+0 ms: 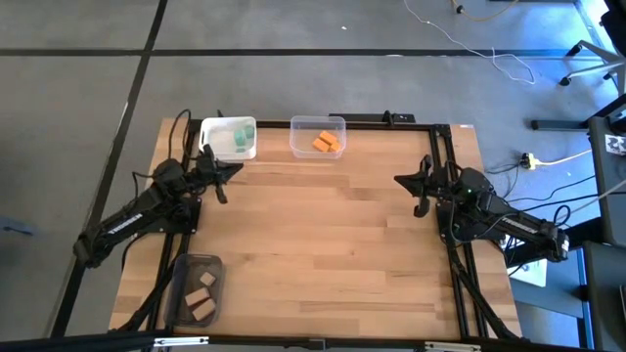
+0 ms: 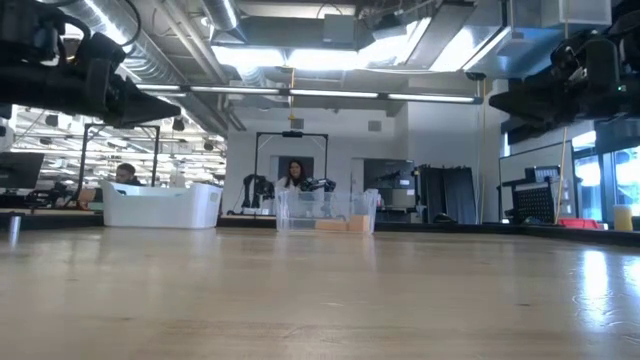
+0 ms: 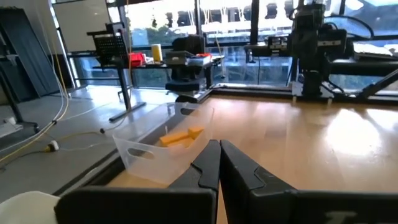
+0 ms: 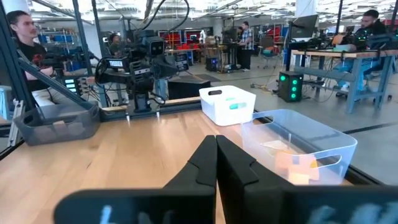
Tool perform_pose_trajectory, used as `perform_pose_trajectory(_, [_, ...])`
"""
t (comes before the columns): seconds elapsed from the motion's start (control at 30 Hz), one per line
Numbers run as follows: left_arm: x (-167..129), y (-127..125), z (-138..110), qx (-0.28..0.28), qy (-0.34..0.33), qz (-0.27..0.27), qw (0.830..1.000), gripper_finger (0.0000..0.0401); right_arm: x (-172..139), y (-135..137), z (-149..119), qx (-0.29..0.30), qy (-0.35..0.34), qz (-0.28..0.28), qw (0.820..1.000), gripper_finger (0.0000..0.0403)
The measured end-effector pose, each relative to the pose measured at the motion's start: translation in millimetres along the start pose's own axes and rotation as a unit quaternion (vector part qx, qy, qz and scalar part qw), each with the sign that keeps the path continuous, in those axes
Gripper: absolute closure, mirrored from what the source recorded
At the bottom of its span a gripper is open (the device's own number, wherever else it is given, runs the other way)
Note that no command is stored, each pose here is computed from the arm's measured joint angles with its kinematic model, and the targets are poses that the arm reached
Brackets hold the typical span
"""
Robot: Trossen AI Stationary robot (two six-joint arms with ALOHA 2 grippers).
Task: Sort & place blocks by color
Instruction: Return to Home Position
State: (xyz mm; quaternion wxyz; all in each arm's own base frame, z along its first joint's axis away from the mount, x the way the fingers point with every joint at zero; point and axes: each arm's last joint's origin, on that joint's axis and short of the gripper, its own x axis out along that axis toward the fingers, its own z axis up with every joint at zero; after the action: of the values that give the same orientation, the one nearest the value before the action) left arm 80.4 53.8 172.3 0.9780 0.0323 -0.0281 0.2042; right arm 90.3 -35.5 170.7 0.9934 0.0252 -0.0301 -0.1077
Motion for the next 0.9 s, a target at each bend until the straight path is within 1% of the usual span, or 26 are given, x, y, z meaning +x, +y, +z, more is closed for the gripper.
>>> perform_pose_trajectory(0.2, [0, 0, -2, 0.005, 0.01, -0.001, 1.0, 0.0401, 0, 0, 0, 0.0, 0.001, 0.0, 1.0, 0.0394])
perform_pose_trajectory(0.27, [0, -1, -1, 0.023, 0.007, -0.024, 0.999, 0.0401, 0, 0, 0, 0.004, 0.0, -0.001, 1.0, 0.039])
perform_pose_trajectory(0.37, [0, -4, -1, 0.033, 0.0, -0.074, 0.997, 0.0401, 0, 0, 0, 0.036, 0.0, -0.002, 0.999, 0.039])
perform_pose_trajectory(0.53, [-1, -7, 0, 0.0, -0.002, -0.129, 0.992, 0.0401, 0, 0, 0, 0.053, 0.001, -0.001, 0.999, 0.0392])
perform_pose_trajectory(0.6, [-1, -9, 0, -0.006, -0.002, -0.158, 0.987, 0.0401, 0, 0, 0, 0.043, 0.001, -0.001, 0.999, 0.0392])
perform_pose_trajectory(0.67, [-1, -10, 0, -0.024, 0.0, -0.179, 0.984, 0.0401, 0, 0, 0, 0.027, 0.001, -0.002, 1.0, 0.0392])
perform_pose_trajectory(0.77, [-2, -10, 0, -0.054, 0.006, -0.184, 0.981, 0.0401, 0, 0, 0, 0.015, 0.001, -0.001, 1.0, 0.0393])
perform_pose_trajectory(0.9, [-1, -10, 0, -0.084, 0.011, -0.175, 0.981, 0.0401, 0, 0, 0, 0.035, 0.001, -0.001, 0.999, 0.0392])
